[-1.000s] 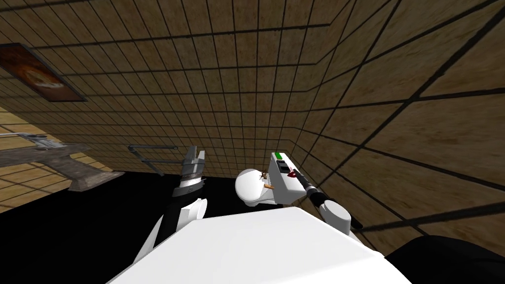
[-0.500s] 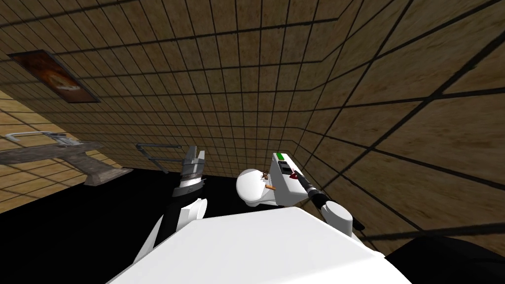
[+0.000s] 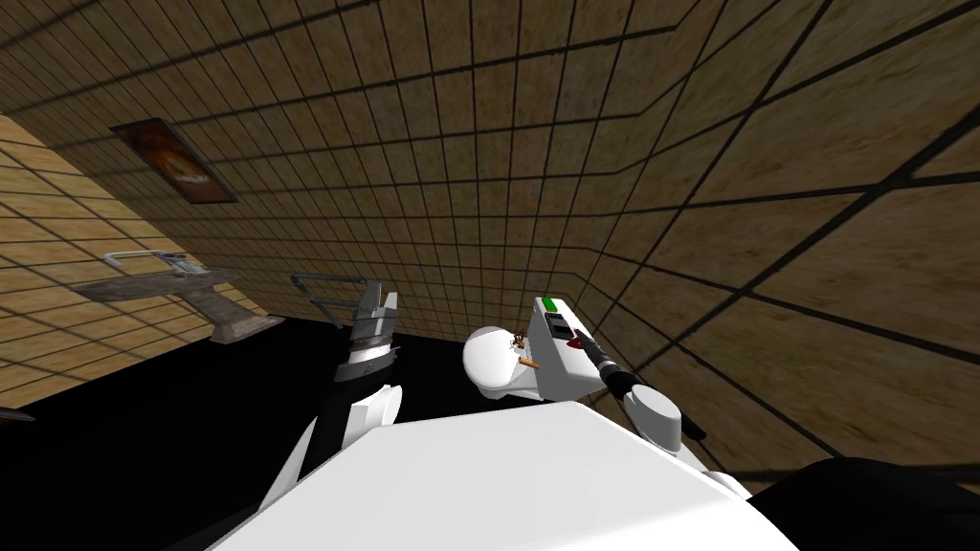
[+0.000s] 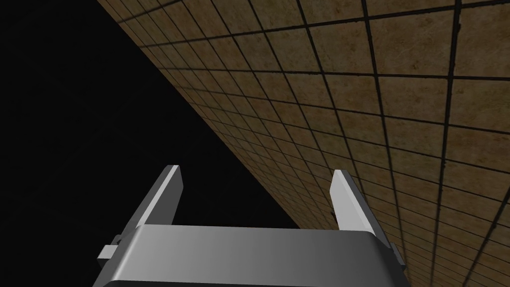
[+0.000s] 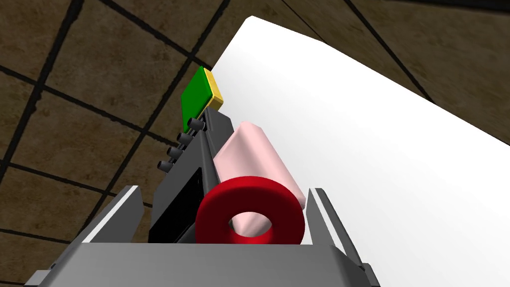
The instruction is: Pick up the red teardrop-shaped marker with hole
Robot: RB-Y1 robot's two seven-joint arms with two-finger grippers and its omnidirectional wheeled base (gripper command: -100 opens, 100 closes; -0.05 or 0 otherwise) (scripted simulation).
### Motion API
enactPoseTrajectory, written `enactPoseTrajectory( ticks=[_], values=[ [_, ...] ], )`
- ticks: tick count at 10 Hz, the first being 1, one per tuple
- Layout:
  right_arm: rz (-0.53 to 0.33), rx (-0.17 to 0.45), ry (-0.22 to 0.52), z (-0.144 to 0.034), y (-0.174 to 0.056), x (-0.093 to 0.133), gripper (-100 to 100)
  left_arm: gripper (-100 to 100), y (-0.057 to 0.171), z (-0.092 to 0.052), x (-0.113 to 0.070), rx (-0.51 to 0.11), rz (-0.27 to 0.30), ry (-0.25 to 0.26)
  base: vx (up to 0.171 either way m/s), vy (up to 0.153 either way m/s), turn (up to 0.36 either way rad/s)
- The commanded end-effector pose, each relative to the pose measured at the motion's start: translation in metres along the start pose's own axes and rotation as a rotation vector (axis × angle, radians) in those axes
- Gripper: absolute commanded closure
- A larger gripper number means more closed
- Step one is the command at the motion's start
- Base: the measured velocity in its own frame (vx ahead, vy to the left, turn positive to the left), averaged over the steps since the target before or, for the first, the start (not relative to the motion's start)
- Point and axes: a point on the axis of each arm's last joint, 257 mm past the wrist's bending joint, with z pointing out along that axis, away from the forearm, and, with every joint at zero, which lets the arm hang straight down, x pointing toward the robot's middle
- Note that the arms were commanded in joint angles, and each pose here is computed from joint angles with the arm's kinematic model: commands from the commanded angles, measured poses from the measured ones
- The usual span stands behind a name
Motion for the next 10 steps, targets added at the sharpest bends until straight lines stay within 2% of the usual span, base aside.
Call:
enactPoseTrajectory(
  ticks=[1, 5, 6, 7, 10],
  values=[
    [0.000, 0.000, 0.000, 0.000, 0.000, 0.000, 100, 0, 0.000, 0.000, 0.000, 0.000, 0.000, 0.000, -0.003, 0.000, -0.014],
    [0.000, 0.000, 0.000, 0.000, 0.000, 0.000, 100, 0, 0.000, 0.000, 0.000, 0.000, 0.000, 0.000, 0.000, 0.000, 0.000],
    [0.000, 0.000, 0.000, 0.000, 0.000, 0.000, 0, 0, 0.000, 0.000, 0.000, 0.000, 0.000, 0.000, 0.000, 0.000, 0.000],
    [-0.006, 0.011, -0.015, -0.006, -0.006, -0.009, 100, 0, 0.000, 0.000, 0.000, 0.000, 0.000, 0.000, 0.025, -0.016, -0.211],
    [-0.014, 0.029, -0.039, -0.016, -0.015, -0.023, 100, 0, 0.000, 0.000, 0.000, 0.000, 0.000, 0.000, 0.032, -0.015, -0.126]
  ],
)
